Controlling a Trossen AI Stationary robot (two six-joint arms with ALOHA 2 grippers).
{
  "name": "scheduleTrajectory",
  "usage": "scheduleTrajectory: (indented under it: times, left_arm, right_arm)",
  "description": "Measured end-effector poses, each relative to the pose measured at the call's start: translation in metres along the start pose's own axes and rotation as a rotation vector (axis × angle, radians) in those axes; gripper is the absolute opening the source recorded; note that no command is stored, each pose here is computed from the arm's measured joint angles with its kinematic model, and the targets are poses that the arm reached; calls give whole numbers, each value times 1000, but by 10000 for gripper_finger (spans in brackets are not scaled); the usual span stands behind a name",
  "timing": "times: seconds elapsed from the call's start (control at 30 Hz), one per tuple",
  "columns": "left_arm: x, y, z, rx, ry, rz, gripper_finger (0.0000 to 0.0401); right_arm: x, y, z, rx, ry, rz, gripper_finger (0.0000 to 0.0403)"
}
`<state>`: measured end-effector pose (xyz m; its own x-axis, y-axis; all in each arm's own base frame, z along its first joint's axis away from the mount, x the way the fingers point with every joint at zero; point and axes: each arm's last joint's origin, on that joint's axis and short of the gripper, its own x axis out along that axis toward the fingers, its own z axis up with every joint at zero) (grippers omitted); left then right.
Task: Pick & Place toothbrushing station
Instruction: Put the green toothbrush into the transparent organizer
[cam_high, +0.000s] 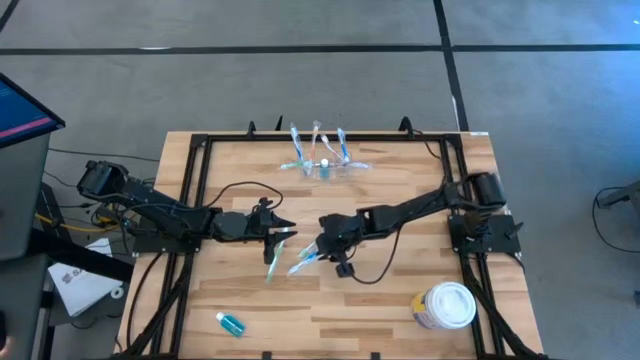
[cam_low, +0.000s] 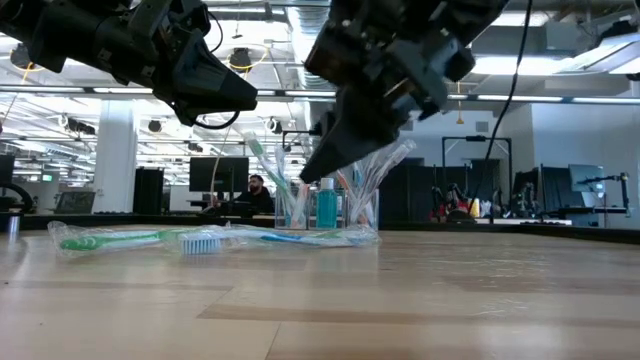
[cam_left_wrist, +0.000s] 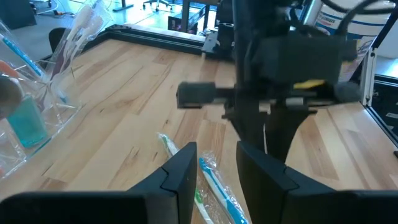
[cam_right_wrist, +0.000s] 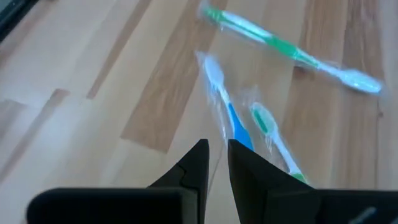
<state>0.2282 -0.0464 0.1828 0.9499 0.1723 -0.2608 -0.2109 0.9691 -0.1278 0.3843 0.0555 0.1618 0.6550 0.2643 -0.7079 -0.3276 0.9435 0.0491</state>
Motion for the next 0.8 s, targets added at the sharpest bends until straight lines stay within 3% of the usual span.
scheduleTrajectory:
  times: [0.4,0.8]
  left_arm:
    - [0,0,0,0,0,0,106]
    - [0,0,0,0,0,0,106]
  right_arm:
    - [33,-9,-1,-49,55,-73,52]
    - [30,-20,-2,-108,115,-155,52]
